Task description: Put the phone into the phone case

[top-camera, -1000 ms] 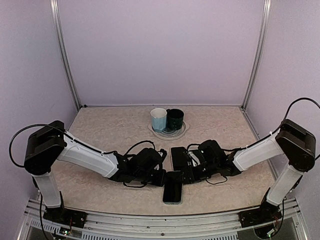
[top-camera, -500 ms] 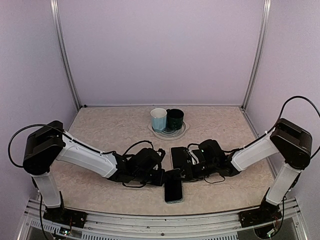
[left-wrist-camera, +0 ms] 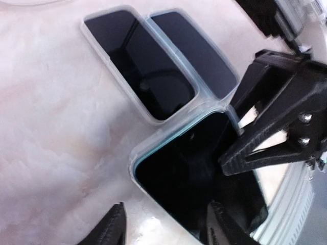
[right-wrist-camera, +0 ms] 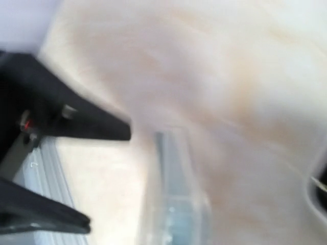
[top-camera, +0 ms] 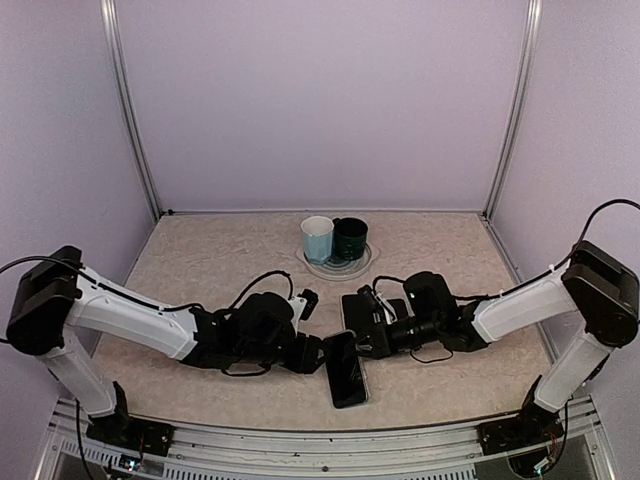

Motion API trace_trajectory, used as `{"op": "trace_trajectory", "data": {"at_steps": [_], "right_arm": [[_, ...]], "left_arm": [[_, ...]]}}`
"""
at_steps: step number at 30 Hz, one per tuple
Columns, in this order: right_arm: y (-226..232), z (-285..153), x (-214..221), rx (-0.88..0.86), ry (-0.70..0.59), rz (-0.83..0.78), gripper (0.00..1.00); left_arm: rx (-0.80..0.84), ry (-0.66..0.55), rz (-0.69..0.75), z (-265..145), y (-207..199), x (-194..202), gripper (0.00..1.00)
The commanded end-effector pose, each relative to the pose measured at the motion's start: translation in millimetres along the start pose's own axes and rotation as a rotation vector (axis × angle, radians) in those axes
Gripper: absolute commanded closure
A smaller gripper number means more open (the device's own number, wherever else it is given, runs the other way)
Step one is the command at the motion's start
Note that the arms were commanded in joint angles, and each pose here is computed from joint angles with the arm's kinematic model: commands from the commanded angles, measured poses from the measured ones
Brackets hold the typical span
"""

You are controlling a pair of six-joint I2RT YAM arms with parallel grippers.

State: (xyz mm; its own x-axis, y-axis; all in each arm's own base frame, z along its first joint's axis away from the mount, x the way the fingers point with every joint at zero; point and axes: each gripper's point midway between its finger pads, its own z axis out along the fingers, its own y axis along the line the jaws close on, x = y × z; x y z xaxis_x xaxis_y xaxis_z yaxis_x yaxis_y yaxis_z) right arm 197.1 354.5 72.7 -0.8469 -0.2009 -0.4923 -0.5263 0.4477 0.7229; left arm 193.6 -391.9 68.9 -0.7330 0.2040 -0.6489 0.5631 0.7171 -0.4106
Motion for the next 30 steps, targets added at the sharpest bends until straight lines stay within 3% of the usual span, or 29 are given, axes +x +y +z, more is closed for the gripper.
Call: {"op": "trace_trajectory", "data": {"at_steps": [1, 5, 9, 15, 21, 30], "right_arm": [[52, -25, -22, -0.130, -0.091, -0.252, 1.00], [79, -44, -38, -0.181, -0.162, -0.357, 1.00], [48, -37, -39, -0.039, -0.113, -0.306, 1.00], [101, -60, -47, -0.260, -0.202, -0.463, 1.00], [167, -110, -61, -0.416, -0.342, -0.688, 1.00], [216, -148, -57, -0.592, -0.429, -0.853, 1.00]], "left_arm": [[0.085, -0.194, 0.101, -43, -23, -43, 0.38], [0.167, -0.286, 0.154, -72, -41, -55, 0.30], [0.118, -0.365, 0.147, -85, -28, -59, 0.24], [0.230, -0.440, 0.243, -111, -43, -52, 0.21], [0.343, -0.594, 0.349, -145, -65, -51, 0.03], [0.398, -0.641, 0.479, -132, -125, -79, 0.04]]}}
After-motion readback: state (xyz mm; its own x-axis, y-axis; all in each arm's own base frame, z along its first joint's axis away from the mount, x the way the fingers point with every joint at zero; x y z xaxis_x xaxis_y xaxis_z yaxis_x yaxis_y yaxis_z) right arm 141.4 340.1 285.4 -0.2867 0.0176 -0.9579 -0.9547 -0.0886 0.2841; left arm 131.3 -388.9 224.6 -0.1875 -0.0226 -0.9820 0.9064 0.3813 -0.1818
